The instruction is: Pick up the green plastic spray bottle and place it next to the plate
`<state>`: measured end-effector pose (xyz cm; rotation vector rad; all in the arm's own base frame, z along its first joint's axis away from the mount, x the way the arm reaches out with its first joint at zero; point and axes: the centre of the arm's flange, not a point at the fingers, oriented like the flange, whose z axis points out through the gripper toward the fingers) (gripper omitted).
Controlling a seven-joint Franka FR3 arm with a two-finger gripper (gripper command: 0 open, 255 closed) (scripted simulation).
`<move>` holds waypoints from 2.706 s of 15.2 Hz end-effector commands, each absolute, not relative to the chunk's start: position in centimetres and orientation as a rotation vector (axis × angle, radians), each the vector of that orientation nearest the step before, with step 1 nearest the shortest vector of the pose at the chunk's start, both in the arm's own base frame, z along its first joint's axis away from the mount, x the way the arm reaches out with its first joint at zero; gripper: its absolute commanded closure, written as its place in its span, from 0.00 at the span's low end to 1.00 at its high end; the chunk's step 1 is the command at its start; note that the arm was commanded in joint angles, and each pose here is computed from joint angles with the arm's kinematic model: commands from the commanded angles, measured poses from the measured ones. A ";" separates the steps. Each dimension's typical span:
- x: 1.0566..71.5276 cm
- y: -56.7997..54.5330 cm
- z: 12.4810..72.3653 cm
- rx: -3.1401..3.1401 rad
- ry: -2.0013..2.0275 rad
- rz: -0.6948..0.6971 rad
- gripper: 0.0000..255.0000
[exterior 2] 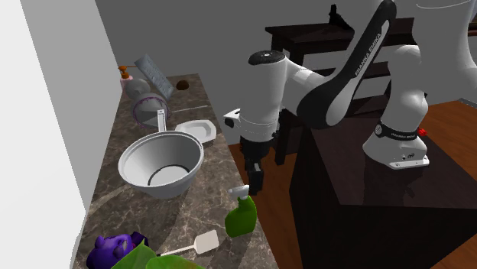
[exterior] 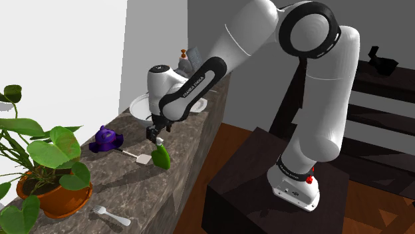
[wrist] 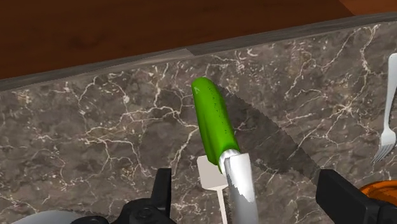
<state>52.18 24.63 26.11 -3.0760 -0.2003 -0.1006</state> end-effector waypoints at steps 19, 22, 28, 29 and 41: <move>52.7 25.3 22.1 -3.074 -0.204 -0.104 1.00; 52.7 25.3 22.1 -3.074 -0.204 -0.104 1.00; 52.7 25.3 24.2 -3.074 -0.204 -0.104 1.00; 52.7 25.3 24.7 -3.074 -0.204 -0.104 1.00; 52.7 25.3 31.0 -3.074 -0.204 -0.104 1.00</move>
